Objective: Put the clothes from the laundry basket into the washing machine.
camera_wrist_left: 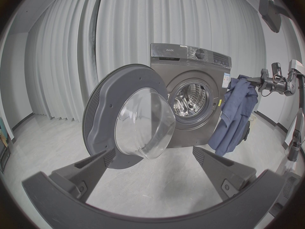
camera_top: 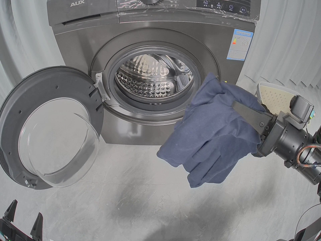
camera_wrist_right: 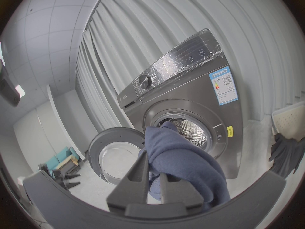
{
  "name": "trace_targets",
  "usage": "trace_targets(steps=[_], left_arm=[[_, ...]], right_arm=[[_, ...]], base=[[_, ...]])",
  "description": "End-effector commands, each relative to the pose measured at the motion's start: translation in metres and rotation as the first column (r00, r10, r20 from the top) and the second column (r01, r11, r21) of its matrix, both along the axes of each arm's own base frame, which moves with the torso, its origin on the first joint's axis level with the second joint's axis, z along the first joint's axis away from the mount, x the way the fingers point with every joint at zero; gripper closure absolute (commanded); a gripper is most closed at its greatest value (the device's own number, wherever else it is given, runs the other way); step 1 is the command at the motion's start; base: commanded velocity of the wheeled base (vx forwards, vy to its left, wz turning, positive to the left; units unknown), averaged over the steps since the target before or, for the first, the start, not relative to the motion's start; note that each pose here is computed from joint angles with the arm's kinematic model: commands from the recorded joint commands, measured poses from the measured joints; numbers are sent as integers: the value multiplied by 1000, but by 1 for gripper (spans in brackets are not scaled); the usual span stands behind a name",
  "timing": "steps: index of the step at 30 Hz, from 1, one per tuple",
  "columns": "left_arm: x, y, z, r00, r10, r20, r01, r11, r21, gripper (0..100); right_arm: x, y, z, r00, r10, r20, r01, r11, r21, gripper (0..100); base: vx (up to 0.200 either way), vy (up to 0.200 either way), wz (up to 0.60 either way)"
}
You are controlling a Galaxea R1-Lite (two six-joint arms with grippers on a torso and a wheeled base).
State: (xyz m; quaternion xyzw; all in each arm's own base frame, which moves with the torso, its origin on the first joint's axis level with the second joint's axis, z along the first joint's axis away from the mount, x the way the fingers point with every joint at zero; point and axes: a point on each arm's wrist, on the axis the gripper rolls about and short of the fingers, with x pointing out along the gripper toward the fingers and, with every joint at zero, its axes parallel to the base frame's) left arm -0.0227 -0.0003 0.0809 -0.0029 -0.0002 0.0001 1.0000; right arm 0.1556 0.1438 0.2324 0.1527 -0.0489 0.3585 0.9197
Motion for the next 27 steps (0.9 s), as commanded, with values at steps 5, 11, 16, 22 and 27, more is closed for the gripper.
trace_targets(steps=[5, 11, 16, 22, 27], left_arm=[[-13, -4, 55, 974, -115, 196, 119, 993, -5, 0], [25, -8, 62, 934, -354, -54, 353, 935, -30, 0], [66, -10, 70, 888, -435, -151, 440, 898, 1, 0], [102, -17, 77, 842, -514, -163, 515, 856, -41, 0], [119, -30, 78, 779, -602, -173, 594, 798, -103, 0]], right_arm=[[13, 26, -9, 998, 38, -57, -38, 999, -3, 100], [28, 48, -8, 998, 56, -35, -55, 998, 26, 100], [37, 59, -11, 998, 57, -28, -56, 998, 32, 100], [49, 75, -5, 998, 62, -5, -62, 997, 54, 100], [53, 79, -6, 998, 64, -1, -64, 997, 51, 100]], base=[[0, 0, 0], [0, 0, 0], [0, 0, 0], [0, 0, 0], [0, 0, 0]])
